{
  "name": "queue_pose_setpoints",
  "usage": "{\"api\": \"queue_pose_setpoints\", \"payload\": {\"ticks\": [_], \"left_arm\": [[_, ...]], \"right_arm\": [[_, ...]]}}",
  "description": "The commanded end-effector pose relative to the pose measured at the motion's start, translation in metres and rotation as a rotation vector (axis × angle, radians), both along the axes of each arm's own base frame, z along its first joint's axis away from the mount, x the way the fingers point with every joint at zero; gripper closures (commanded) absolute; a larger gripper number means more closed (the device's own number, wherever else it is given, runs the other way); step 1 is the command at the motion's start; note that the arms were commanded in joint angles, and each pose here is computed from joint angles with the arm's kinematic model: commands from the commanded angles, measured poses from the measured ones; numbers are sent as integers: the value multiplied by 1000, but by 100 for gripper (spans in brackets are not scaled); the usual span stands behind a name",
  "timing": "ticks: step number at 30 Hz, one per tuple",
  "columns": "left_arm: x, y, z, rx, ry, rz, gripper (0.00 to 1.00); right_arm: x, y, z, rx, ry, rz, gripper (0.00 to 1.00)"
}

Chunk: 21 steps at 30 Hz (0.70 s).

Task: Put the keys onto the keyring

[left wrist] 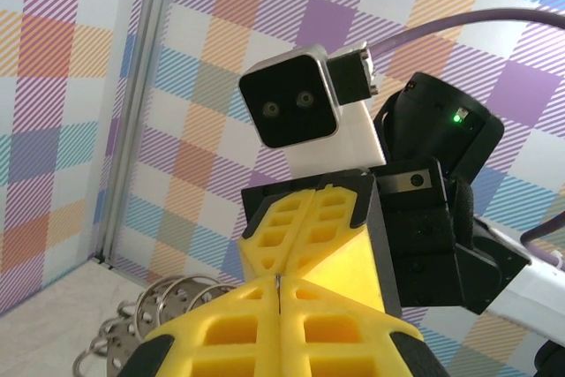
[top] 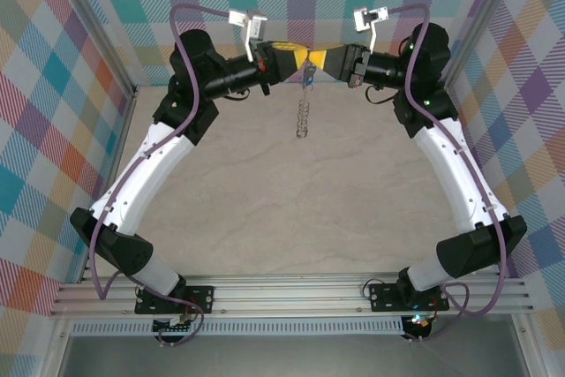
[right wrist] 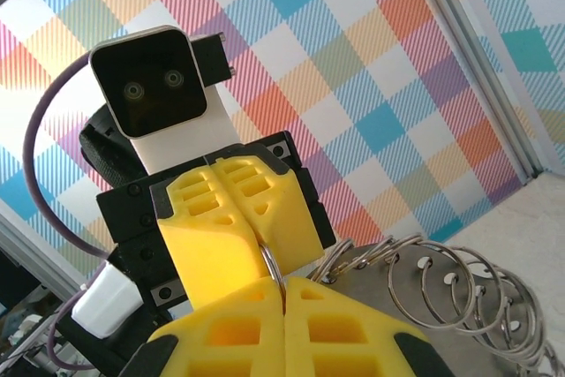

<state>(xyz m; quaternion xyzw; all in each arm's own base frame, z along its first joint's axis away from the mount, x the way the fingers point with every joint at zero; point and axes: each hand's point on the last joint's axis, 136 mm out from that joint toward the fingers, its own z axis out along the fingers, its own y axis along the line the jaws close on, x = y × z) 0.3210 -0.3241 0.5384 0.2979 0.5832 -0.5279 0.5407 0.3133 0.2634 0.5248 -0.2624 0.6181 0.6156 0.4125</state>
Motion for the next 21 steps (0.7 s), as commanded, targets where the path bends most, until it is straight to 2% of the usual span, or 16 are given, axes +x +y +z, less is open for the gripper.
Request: {"api": "queue_pose_setpoints", "payload": {"ticks": [1,4,7,10,16,21], "left_arm": [[-12,6,15,20,-57,16,87],[-11,12,14,51,-71,43,63],[-10,19,14,74,-77,64,48],[-8,26,13,97,-83,85,38],[-9,35,-3,198,-71,76,33],[-12,34,-25,287,-38,19,37]], "right_arm": [[-2,-3,9,-43,-65,-51,100],[-3,-5,2,-116,-80,-72,100],[-2,-9,-7,-189,-88,-95,100],[-2,-11,-19,-255,-90,-109,100],[-3,-18,-41,-382,-89,-131,100],[-6,-20,-61,-501,-90,-132,100]]}}
